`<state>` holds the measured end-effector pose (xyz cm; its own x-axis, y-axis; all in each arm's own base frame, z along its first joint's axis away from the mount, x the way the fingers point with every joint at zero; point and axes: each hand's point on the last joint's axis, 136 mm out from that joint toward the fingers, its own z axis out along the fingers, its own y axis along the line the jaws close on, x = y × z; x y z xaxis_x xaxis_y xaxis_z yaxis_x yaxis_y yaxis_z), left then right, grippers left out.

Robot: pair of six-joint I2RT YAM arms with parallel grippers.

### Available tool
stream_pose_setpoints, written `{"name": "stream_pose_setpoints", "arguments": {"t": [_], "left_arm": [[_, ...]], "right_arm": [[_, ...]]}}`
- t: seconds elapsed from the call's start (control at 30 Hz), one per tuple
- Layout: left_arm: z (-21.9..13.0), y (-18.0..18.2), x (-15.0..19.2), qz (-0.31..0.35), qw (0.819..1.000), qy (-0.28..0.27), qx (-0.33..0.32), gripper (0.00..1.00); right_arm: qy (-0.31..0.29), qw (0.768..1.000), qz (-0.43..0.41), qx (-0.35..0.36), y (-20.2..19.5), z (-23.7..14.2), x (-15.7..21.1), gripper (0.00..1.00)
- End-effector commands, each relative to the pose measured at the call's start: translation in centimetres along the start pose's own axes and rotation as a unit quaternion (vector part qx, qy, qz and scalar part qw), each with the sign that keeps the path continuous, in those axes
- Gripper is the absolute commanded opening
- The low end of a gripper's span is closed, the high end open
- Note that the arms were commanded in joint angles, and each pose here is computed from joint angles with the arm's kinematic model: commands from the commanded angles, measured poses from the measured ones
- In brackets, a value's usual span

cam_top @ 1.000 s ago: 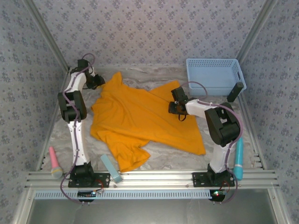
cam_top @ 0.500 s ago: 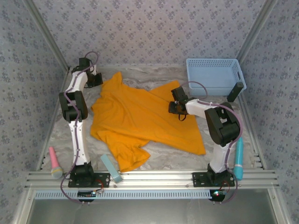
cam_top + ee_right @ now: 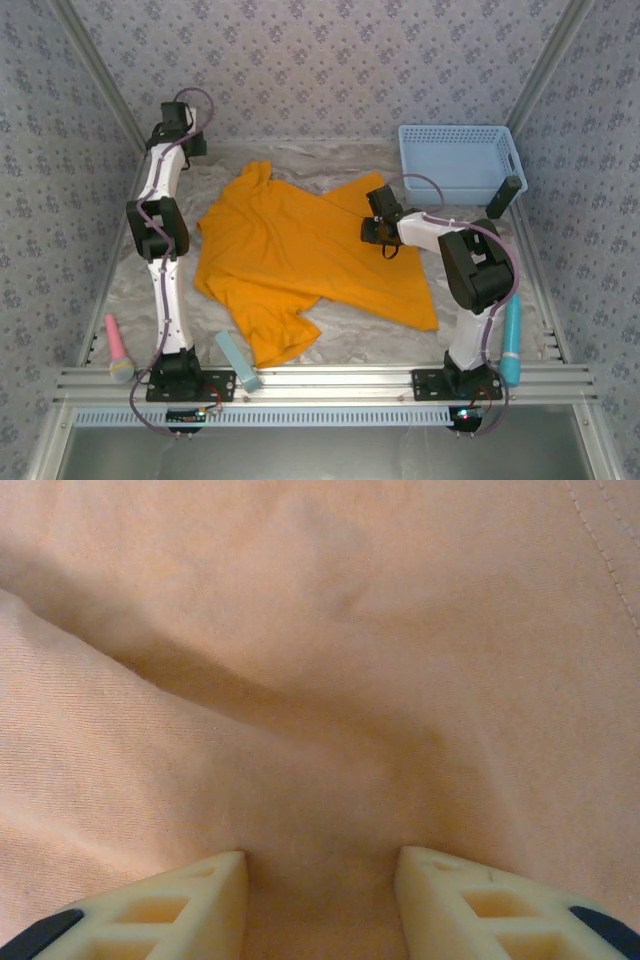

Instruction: Fold the inside-out t-shirt

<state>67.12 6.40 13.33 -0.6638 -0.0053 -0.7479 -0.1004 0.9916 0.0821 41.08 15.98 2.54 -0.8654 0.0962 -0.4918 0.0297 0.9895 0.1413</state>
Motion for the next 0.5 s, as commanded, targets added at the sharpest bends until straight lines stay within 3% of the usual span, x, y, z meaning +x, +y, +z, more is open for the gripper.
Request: {"name": "stream_pose_setpoints", "arguments": {"t": [0.0, 0.03, 0.07, 0.17, 0.27, 0.37, 0.47], "left_arm": [[-0.4, 2.2, -2.8, 0.014, 0.997, -0.045, -0.066, 0.47], [-0.9, 2.0, -2.8, 0.009, 0.998, -0.037, -0.058, 0.57], [-1.9, 1.6, -2.5, -0.001, 0.999, -0.017, -0.045, 0.6], [-5.5, -0.8, 1.1, -0.052, 0.995, 0.086, 0.024, 0.6], [-9.1, -4.2, 7.2, -0.092, 0.975, 0.194, 0.063, 0.63], [-12.0, -6.9, 13.0, -0.078, 0.97, 0.223, 0.053, 0.63], [-14.7, -8.4, 16.4, -0.11, 0.968, 0.22, 0.052, 0.53]], "right_arm": [[0.062, 0.997, -0.01, 0.037, -1.8, 1.0, 3.3, 0.46], [0.061, 0.997, -0.011, 0.038, -1.8, 0.8, 3.3, 0.46], [0.057, 0.998, -0.011, 0.039, -1.8, 0.4, 3.1, 0.46], [0.047, 0.998, -0.008, 0.034, -1.5, -1.1, 2.5, 0.47], [0.039, 0.999, 0.003, 0.027, -1.2, -2.9, 1.9, 0.51], [0.039, 0.999, 0.021, 0.013, -1.1, -4.4, 2.2, 0.54], [0.047, 0.998, 0.034, -0.007, -0.8, -5.6, 3.3, 0.56]]}}
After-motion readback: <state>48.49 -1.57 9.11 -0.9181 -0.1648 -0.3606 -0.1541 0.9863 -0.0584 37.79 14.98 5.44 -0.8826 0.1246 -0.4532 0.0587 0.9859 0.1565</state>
